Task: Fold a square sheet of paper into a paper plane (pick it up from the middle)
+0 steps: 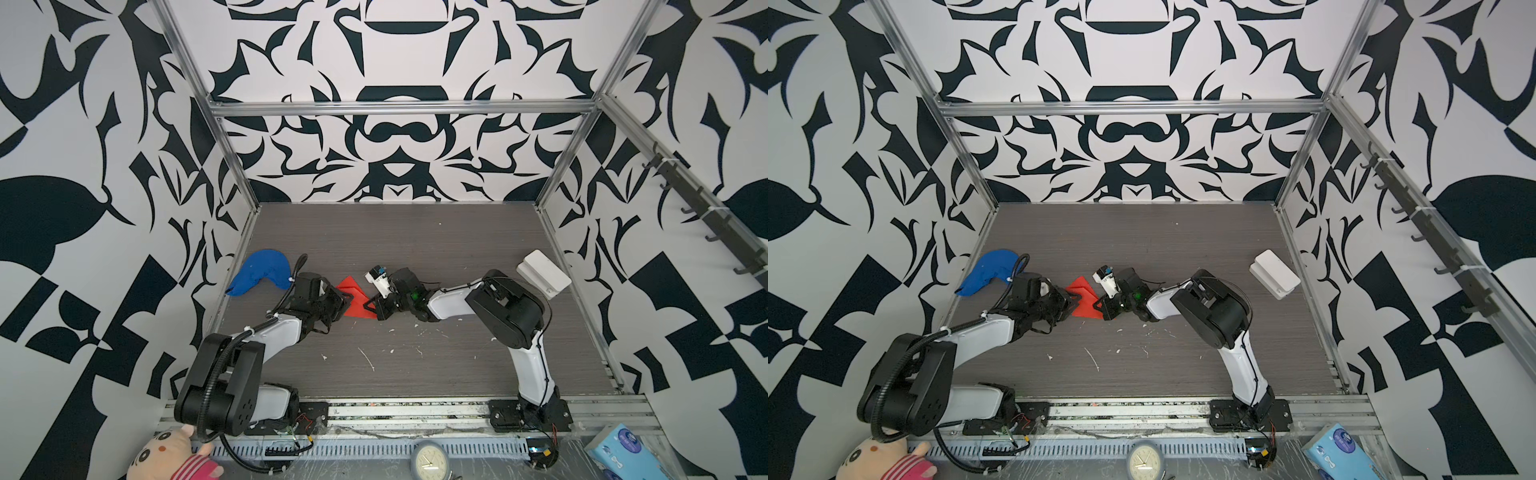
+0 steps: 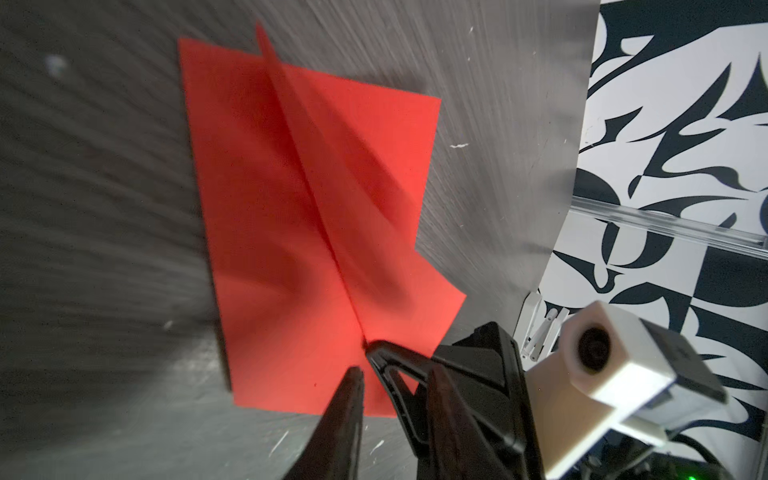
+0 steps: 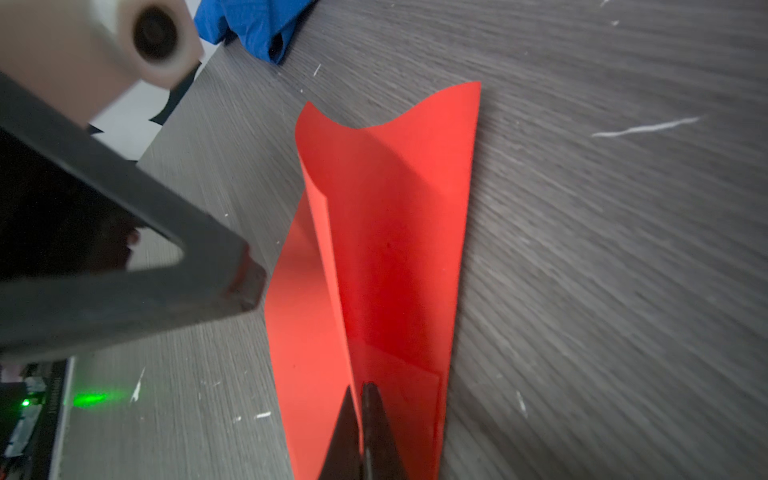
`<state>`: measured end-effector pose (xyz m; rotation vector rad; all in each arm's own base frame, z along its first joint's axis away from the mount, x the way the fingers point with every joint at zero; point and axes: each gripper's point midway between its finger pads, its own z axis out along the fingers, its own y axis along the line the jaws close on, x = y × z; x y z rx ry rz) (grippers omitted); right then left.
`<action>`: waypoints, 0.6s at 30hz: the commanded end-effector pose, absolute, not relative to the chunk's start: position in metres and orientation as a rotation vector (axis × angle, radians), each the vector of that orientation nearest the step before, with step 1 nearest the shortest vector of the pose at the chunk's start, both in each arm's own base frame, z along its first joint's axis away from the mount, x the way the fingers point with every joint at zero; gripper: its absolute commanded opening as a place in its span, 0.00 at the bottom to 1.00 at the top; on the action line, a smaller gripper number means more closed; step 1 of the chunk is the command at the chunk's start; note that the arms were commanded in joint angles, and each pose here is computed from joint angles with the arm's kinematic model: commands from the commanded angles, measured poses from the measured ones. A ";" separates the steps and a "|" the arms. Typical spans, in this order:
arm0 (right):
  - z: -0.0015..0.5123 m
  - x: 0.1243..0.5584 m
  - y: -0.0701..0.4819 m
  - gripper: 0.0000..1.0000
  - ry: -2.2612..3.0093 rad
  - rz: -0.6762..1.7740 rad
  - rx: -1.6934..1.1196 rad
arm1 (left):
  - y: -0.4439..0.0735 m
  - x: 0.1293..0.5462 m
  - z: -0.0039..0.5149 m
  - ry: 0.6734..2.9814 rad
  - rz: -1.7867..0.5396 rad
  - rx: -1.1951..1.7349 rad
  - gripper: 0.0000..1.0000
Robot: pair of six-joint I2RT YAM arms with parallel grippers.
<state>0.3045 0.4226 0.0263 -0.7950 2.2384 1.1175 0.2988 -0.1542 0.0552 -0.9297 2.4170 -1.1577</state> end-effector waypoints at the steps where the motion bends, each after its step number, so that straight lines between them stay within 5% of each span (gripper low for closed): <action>1: 0.018 0.304 0.420 0.04 2.331 1.152 -0.741 | -0.160 0.307 0.059 2.397 -1.188 -0.874 0.25; 18: 0.011 0.302 0.415 0.08 2.394 1.187 -0.713 | -0.161 0.341 0.048 2.391 -1.114 -0.820 0.19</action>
